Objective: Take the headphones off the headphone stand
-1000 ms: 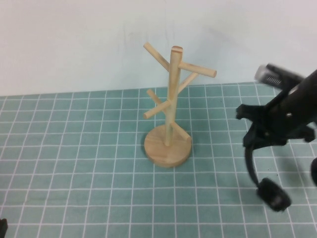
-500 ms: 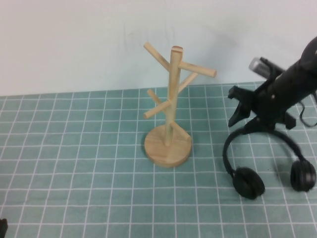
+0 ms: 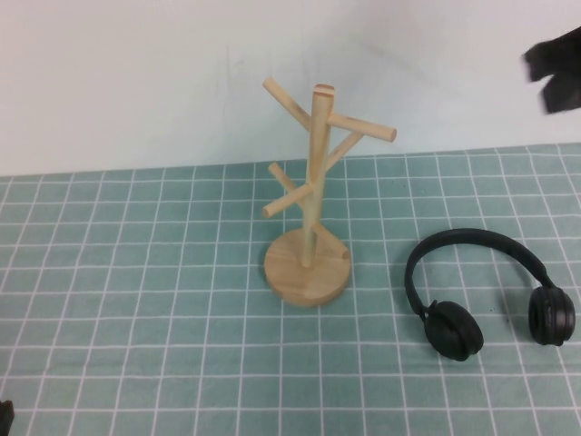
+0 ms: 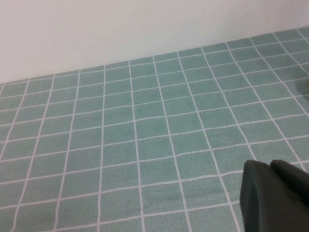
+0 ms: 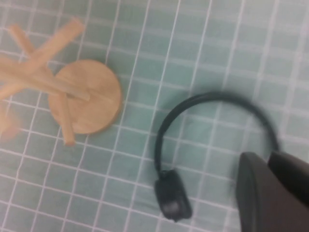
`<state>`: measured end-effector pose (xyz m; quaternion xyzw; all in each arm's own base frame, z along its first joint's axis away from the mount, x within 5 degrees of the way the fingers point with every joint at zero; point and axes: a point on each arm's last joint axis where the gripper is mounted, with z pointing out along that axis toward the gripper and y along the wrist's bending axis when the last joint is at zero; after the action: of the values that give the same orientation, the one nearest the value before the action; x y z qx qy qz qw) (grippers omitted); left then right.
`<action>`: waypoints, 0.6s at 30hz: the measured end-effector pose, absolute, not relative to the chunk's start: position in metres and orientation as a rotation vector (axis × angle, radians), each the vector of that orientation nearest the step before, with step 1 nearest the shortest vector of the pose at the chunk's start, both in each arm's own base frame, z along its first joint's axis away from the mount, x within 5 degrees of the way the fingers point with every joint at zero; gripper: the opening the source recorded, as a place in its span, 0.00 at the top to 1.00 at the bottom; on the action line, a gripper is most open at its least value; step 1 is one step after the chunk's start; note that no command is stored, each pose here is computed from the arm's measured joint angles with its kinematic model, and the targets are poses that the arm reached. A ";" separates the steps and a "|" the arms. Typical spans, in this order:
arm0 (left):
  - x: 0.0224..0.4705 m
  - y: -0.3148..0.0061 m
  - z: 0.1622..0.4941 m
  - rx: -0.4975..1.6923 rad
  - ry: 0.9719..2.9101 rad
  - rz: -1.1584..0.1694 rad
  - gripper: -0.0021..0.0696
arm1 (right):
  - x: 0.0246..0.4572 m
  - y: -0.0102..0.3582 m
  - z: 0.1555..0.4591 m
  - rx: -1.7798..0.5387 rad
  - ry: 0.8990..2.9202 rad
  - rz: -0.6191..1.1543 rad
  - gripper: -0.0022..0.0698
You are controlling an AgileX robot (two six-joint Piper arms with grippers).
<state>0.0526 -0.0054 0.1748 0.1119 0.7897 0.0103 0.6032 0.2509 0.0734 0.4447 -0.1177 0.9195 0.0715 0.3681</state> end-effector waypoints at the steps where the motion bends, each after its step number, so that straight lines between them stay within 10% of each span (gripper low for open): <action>1: 0.053 -0.005 0.175 0.259 1.828 0.024 0.98 | 0.240 0.072 0.448 -0.311 2.342 0.177 0.97; 18: 0.053 -0.005 0.175 0.259 1.828 0.024 0.98 | 0.086 0.026 0.385 -0.221 1.901 0.242 0.98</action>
<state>0.0526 -0.0054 0.1748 0.1119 0.7897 0.0103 0.6032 0.0863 0.0262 0.3852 -0.0942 0.8098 0.1032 0.5698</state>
